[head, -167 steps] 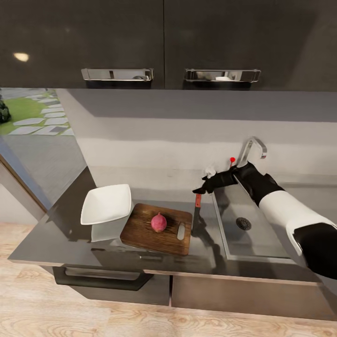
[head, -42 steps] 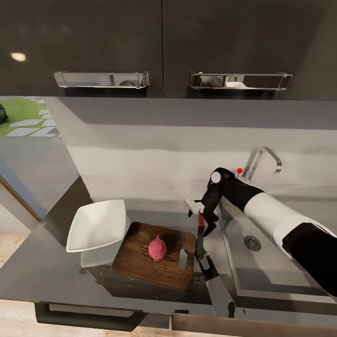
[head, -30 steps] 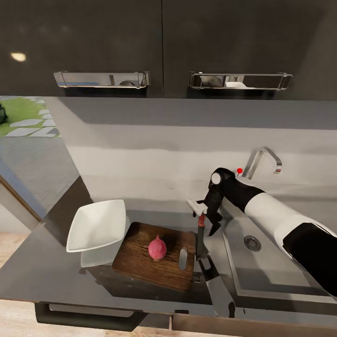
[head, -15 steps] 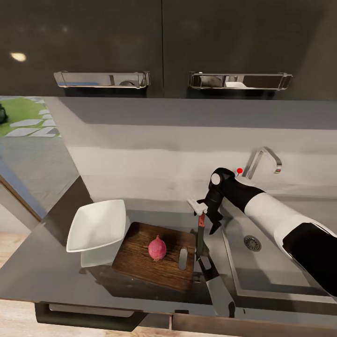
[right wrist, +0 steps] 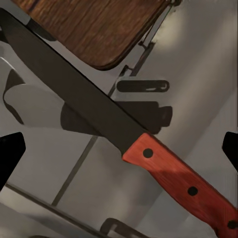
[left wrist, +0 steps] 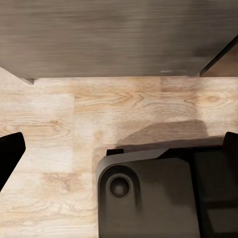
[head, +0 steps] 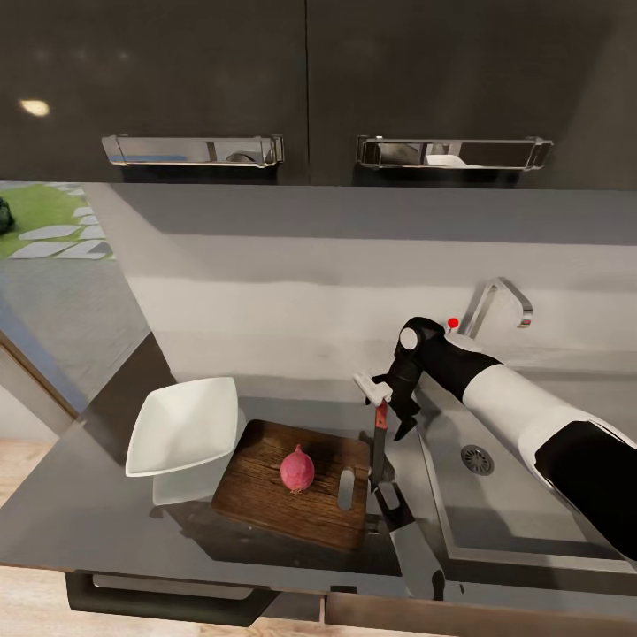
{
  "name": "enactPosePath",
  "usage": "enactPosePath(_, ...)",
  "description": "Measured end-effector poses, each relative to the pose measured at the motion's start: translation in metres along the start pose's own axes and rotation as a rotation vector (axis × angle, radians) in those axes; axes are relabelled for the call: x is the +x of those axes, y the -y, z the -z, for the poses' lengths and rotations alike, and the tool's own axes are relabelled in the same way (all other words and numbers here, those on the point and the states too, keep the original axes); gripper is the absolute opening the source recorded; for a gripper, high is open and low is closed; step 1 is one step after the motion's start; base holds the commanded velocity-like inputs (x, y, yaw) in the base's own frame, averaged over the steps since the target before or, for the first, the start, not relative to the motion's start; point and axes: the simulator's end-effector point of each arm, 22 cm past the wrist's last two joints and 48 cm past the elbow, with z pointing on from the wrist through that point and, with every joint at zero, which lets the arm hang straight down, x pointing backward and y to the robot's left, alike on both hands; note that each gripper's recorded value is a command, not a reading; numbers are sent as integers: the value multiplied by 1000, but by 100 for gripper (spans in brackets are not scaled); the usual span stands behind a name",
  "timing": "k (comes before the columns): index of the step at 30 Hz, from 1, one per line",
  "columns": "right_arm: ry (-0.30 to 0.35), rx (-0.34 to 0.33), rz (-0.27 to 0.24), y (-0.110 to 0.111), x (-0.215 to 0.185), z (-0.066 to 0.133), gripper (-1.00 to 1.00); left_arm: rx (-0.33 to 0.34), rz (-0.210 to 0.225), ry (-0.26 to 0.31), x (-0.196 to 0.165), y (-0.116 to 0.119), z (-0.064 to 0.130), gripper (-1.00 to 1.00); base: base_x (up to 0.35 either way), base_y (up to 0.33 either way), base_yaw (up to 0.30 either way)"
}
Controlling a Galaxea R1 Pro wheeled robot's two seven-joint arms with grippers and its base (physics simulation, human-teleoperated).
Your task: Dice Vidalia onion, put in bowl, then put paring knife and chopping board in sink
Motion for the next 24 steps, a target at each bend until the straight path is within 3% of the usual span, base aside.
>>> enactPosePath(14,0,46,8,11,-1,0,100,0,1,2,-1,0,0,100,6,-4,0)
enactPosePath(24,-51,41,10,11,8,0,100,0,1,2,-1,0,0,100,83,-86,0)
